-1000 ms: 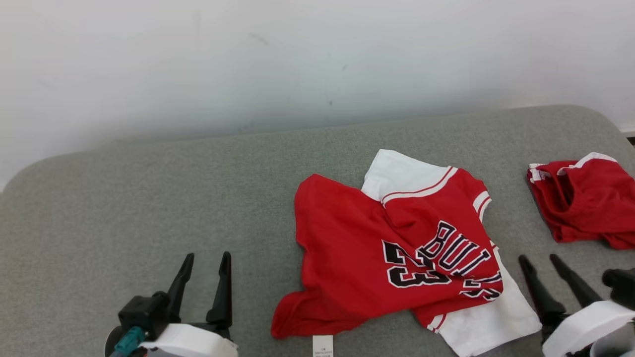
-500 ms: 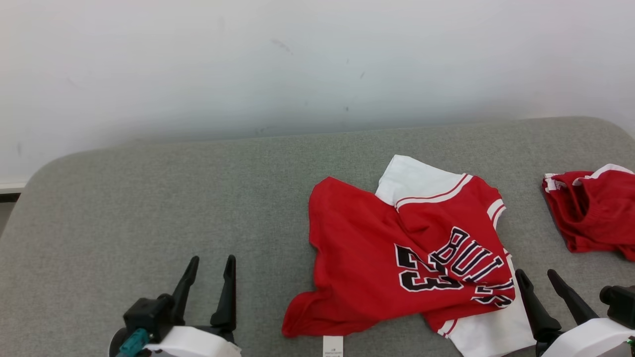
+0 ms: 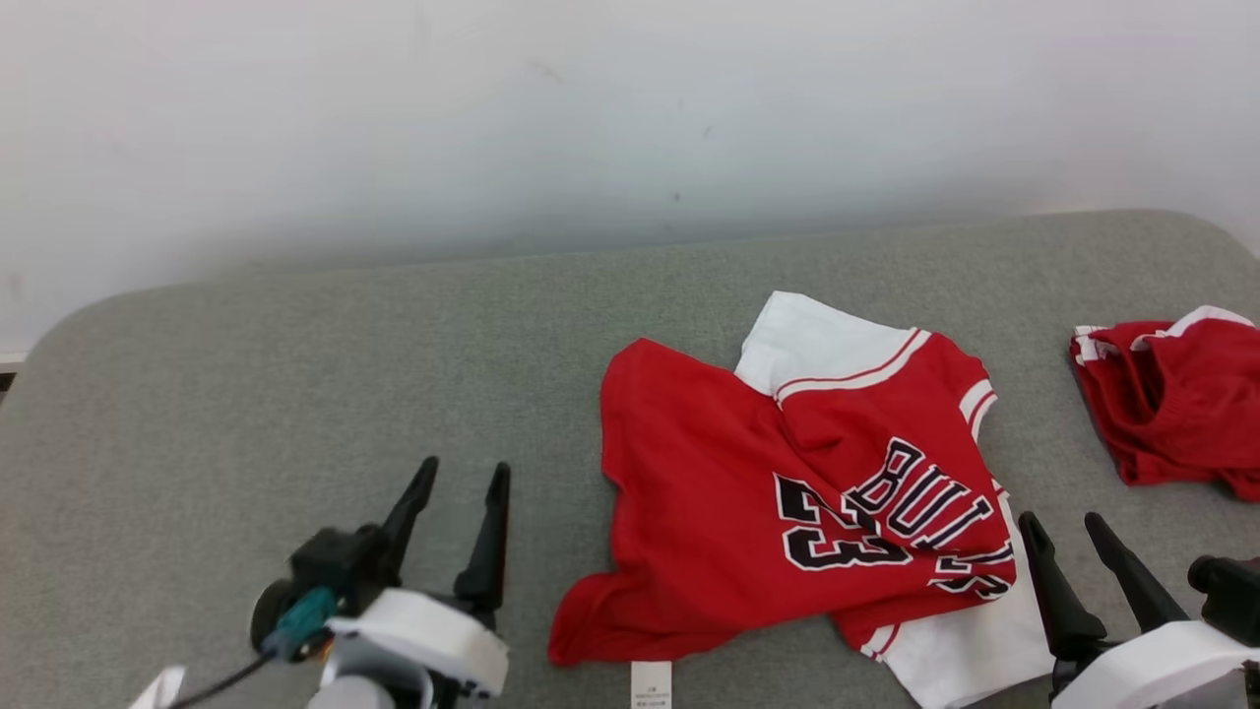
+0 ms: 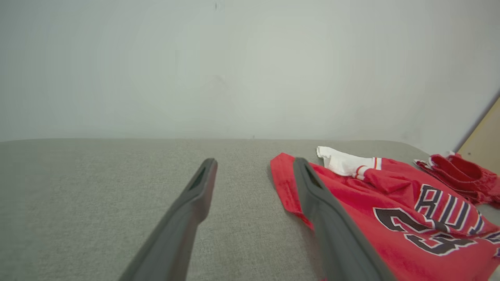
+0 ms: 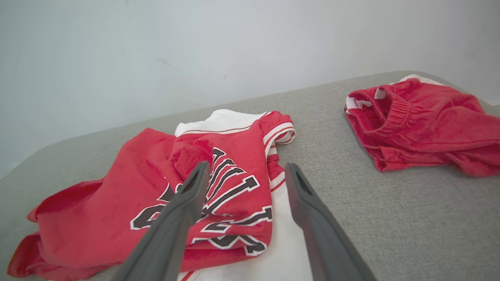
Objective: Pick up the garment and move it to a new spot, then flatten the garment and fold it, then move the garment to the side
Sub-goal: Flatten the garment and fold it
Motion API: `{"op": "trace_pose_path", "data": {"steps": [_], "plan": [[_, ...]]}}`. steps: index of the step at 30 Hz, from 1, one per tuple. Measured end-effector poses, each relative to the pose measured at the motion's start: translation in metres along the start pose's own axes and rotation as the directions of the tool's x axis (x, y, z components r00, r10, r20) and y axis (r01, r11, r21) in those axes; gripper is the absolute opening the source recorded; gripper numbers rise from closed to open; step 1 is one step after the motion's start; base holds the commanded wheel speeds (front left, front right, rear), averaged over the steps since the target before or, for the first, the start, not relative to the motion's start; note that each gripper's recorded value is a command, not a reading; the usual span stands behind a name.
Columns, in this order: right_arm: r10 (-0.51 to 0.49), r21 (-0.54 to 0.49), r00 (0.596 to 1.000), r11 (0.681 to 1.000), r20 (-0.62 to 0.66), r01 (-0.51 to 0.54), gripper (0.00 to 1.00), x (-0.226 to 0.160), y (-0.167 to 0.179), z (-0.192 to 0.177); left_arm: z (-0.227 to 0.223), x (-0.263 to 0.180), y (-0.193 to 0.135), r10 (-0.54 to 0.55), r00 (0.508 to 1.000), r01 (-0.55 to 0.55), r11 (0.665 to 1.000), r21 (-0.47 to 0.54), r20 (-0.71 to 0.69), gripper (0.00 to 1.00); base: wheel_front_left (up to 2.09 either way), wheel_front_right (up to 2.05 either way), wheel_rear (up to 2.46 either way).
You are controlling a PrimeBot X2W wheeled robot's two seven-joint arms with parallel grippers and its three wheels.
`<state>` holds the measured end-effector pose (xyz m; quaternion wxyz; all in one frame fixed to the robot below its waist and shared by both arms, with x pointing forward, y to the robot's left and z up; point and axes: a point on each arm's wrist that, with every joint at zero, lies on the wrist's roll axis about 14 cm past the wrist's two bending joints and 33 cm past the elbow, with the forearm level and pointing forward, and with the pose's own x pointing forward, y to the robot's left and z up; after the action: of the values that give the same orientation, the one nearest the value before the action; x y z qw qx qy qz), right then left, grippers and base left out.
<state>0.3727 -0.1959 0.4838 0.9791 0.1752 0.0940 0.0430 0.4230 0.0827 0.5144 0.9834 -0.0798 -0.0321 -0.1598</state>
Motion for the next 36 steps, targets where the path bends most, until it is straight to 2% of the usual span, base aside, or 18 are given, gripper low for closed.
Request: {"op": "trace_pose_path", "data": {"steps": [6, 10, 13, 15, 22, 29, 30, 31, 32, 36], "plan": [[-0.024, 0.008, 0.998, 1.000, 0.050, 0.024, 1.00, 0.003, -0.004, 0.008, -0.010, 0.042, -0.031, -0.131, 0.984, 0.135, 0.990, 0.028, -0.120, 1.00, 0.00, 0.00, 0.00], [-0.049, 0.036, 0.995, 0.998, 0.085, 0.046, 1.00, 0.002, -0.009, 0.012, -0.026, 0.071, -0.036, -0.152, 0.958, 0.165, 0.986, 0.034, -0.243, 1.00, 0.00, 0.00, 0.00], [-0.072, 0.047, 0.990, 0.997, 0.124, 0.067, 1.00, 0.001, -0.014, 0.019, -0.043, 0.091, -0.043, -0.169, 0.926, 0.187, 0.982, 0.019, -0.338, 1.00, 0.00, 0.00, 0.00], [-0.095, 0.047, 0.984, 0.995, 0.153, 0.089, 1.00, -0.001, -0.022, 0.024, -0.057, 0.102, -0.041, -0.163, 0.901, 0.197, 0.979, 0.044, -0.402, 1.00, 0.00, 0.00, 0.00], [-0.193, 0.070, 0.964, 0.981, 0.181, 0.183, 1.00, -0.015, -0.048, 0.023, -0.110, 0.126, -0.046, -0.163, 0.792, 0.231, 0.972, 0.041, -0.588, 1.00, 0.00, 0.00, 0.00], [-0.247, 0.079, 0.954, 0.968, 0.168, 0.237, 1.00, -0.021, -0.062, 0.013, -0.135, 0.139, -0.063, -0.196, 0.726, 0.266, 0.964, 0.006, -0.659, 1.00, 0.00, 0.00, 0.00], [-0.249, 0.079, 0.955, 0.968, 0.163, 0.239, 1.00, -0.021, -0.063, 0.011, -0.137, 0.139, -0.063, -0.194, 0.719, 0.268, 0.963, 0.009, -0.667, 0.86, 0.00, 0.00, 0.00], [-0.249, 0.080, 0.955, 0.968, 0.161, 0.238, 1.00, -0.021, -0.063, 0.010, -0.138, 0.139, -0.063, -0.191, 0.716, 0.271, 0.962, 0.015, -0.672, 0.20, 0.00, 0.00, 0.00], [-0.247, 0.080, 0.955, 0.968, 0.164, 0.237, 1.00, -0.020, -0.062, 0.011, -0.137, 0.140, -0.062, -0.188, 0.716, 0.271, 0.962, 0.020, -0.673, 0.00, 0.00, 0.00, 0.00], [-0.239, 0.079, 0.957, 0.970, 0.166, 0.228, 1.00, -0.017, -0.061, 0.011, -0.129, 0.143, -0.055, -0.178, 0.739, 0.258, 0.966, 0.029, -0.650, 0.00, 0.00, 0.00, 0.00]]}}
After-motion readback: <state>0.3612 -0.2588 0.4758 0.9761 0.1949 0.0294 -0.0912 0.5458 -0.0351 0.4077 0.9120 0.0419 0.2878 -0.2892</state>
